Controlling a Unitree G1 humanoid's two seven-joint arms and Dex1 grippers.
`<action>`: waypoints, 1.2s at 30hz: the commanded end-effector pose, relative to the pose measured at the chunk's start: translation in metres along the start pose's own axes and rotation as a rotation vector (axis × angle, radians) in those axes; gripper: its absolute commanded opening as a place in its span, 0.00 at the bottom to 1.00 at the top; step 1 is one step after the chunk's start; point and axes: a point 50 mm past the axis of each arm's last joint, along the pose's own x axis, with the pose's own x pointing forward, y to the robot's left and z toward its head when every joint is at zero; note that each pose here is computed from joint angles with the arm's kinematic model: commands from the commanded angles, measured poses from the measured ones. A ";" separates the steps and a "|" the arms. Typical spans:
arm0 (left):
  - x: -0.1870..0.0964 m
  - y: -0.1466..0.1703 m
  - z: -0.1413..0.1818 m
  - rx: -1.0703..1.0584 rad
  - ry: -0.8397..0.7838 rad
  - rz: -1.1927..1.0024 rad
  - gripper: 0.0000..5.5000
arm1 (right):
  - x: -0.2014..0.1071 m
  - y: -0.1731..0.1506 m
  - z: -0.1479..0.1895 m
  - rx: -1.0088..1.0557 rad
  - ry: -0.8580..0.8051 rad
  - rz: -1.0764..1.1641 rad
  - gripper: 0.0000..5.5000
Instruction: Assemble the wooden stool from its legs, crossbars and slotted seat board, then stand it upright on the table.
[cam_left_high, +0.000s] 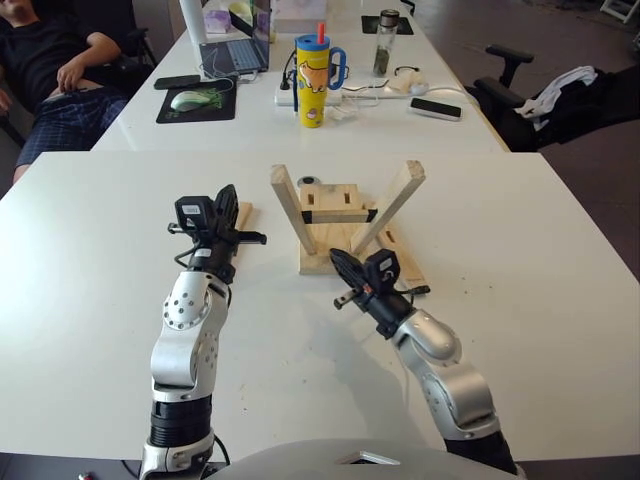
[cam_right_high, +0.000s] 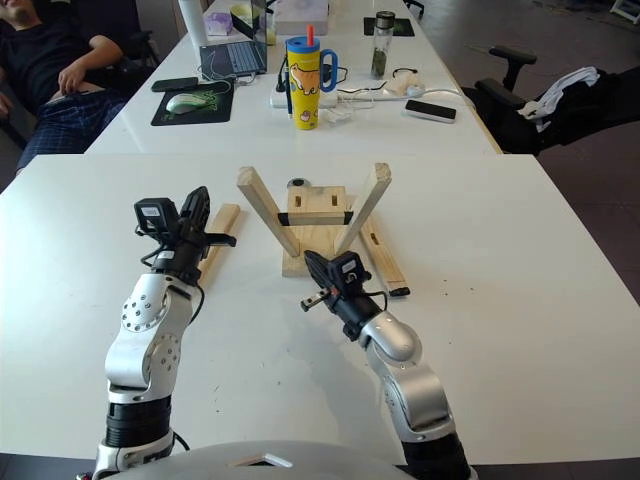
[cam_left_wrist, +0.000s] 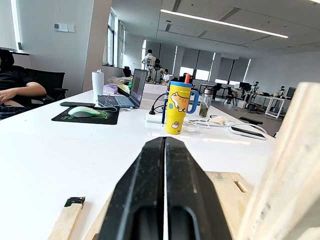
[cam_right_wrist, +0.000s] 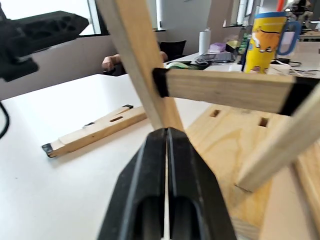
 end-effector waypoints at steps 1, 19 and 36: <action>-0.002 -0.009 0.000 -0.029 0.010 -0.015 0.00 | -0.021 -0.032 0.000 0.012 -0.007 -0.239 0.00; 0.026 -0.012 0.026 -0.001 -0.137 0.052 0.00 | 0.011 -0.100 0.089 -0.045 -0.403 -0.562 0.00; 0.037 -0.016 -0.003 0.169 0.098 -0.075 0.00 | 0.049 -0.050 0.025 -0.074 0.051 -0.046 0.00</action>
